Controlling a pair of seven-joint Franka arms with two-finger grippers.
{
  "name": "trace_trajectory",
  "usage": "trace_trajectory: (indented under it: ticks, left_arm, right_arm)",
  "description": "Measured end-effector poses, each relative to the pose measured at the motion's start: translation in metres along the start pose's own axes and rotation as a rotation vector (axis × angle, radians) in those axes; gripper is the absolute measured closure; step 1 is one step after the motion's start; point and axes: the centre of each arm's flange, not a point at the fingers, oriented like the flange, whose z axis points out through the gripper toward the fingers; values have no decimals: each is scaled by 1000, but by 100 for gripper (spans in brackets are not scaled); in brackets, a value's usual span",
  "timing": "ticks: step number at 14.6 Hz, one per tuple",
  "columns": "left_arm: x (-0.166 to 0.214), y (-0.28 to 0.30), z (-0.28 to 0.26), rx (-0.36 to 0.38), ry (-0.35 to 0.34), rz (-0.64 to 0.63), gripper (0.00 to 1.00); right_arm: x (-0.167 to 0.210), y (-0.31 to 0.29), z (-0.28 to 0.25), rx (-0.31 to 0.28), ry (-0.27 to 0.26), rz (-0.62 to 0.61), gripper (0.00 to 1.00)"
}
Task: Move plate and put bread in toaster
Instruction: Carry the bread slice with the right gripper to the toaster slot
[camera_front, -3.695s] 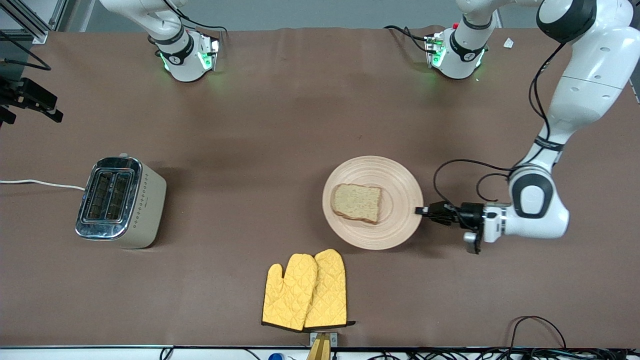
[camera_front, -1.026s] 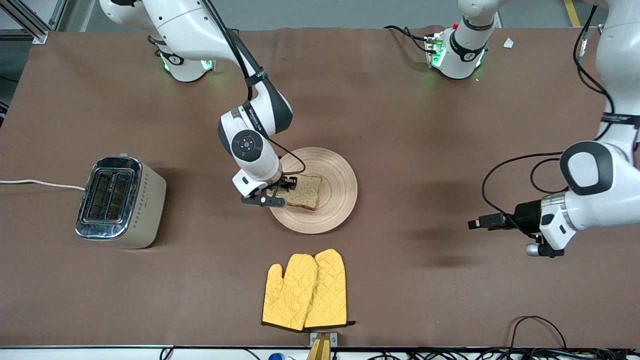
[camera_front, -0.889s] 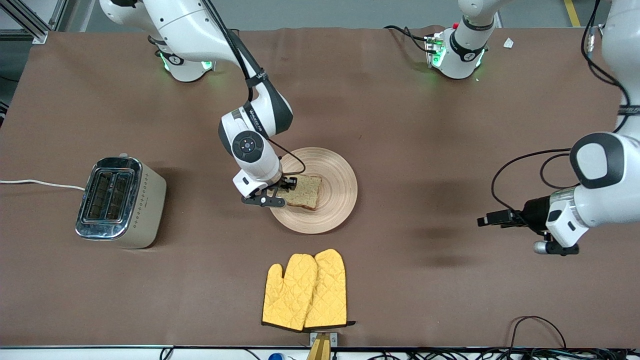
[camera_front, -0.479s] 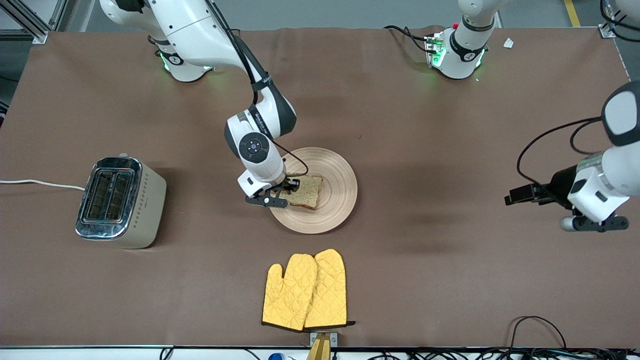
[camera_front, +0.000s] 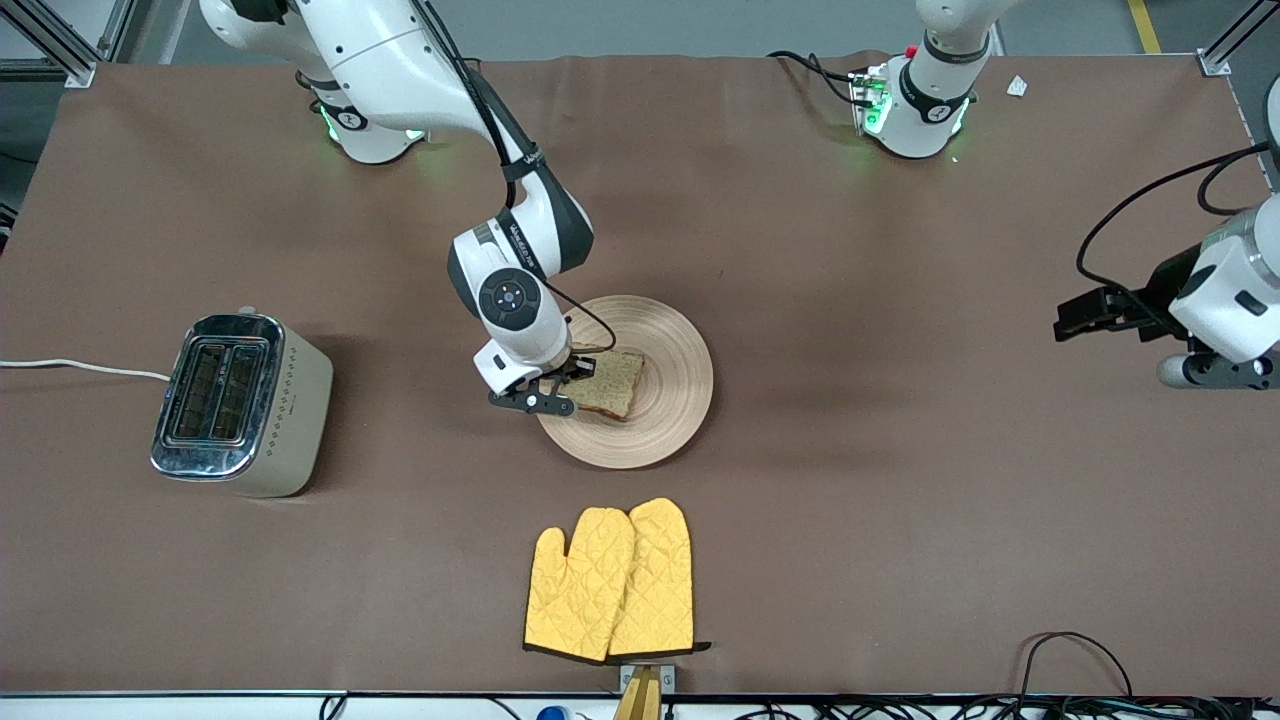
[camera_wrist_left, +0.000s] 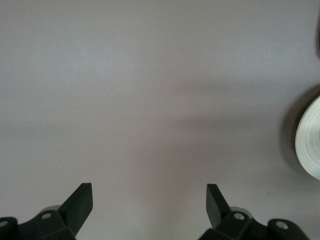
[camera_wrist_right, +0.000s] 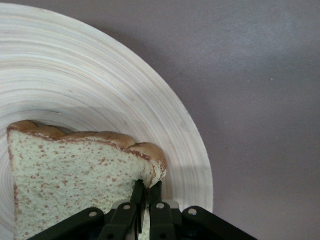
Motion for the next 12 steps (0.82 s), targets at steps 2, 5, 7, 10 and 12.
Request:
trace_trajectory:
  ticks: [2,5,7,10,12]
  left_arm:
    - [-5,5,-10,7,-1,8,0]
    - [-13,16,-25,44,22,5,0]
    - [-21,19,-37,71,42,-14,0]
    - [-40,29,-55,69,39,-19,0]
    - [-55,33,-58,56,21,-23,0]
  right_arm:
    - [11,5,-22,-26,-15,6,92]
    - [31,25,-86,-110,-27,-3,92]
    - [44,50,-133,-207,-46,-35,92]
    - [66,100,-192,-360,-57,-109,92]
    - [82,135,-210,-473,-55,-174,92]
